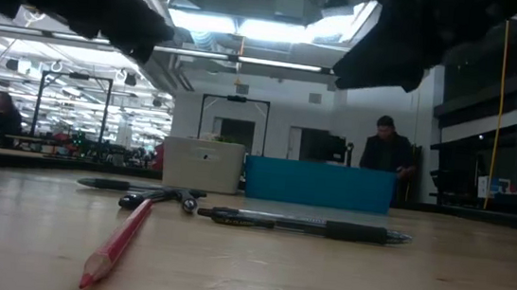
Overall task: Sort pens & pencils
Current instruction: Put the red pencil into the blue bin
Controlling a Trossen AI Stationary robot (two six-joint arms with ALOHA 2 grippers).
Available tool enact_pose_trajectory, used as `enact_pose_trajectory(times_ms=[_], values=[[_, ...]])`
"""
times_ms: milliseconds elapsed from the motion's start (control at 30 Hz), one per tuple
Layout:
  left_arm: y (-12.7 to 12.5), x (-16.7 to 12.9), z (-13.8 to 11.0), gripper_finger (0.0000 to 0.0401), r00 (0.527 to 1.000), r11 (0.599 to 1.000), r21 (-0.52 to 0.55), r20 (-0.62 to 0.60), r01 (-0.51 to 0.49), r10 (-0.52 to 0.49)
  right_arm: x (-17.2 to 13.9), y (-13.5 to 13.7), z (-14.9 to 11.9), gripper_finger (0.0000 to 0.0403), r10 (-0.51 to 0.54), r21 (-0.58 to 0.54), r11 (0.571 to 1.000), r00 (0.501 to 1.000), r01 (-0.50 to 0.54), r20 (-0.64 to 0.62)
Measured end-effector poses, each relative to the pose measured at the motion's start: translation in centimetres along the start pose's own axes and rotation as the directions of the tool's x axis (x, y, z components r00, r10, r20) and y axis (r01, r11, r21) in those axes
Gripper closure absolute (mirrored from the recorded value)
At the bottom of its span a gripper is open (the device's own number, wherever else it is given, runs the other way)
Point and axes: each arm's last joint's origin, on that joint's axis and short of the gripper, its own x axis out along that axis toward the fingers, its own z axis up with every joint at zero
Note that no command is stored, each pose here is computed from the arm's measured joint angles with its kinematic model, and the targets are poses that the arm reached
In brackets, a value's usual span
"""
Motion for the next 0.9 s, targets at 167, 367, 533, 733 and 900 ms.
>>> enact_pose_trajectory(times_ms=[167, 367, 533, 733, 900], values=[[-1.6, 1.7, 2.1, 0.0319, 0.995, 0.994, 0.092, -0.086, 0.062, -0.054, 0.0, 0.0, -1.2, 0.0232, 0.028, 0.015, 0.999, 0.999, -0.028, 0.034], [-3.4, 4.9, 3.8, 0.0319, 0.947, 0.973, 0.204, -0.319, 0.109, -0.039, -0.3, 0.6, -1.6, 0.0232, 0.063, 0.02, 0.998, 0.996, -0.064, 0.057], [-4.7, 7.1, 3.4, 0.0319, 0.866, 0.933, 0.314, -0.501, 0.175, 0.006, -0.9, 1.4, -2.0, 0.0232, 0.096, 0.019, 0.995, 0.994, -0.097, 0.051], [-6.9, 9.4, 2.7, 0.0319, 0.777, 0.846, 0.457, -0.623, 0.273, 0.085, -1.7, 2.5, -2.6, 0.0232, 0.142, -0.003, 0.99, 0.989, -0.142, 0.043], [-7.9, 11.3, 2.3, 0.0319, 0.703, 0.787, 0.523, -0.691, 0.328, 0.167, -2.0, 3.0, -2.9, 0.0232, 0.163, 0.007, 0.987, 0.986, -0.163, 0.039]])
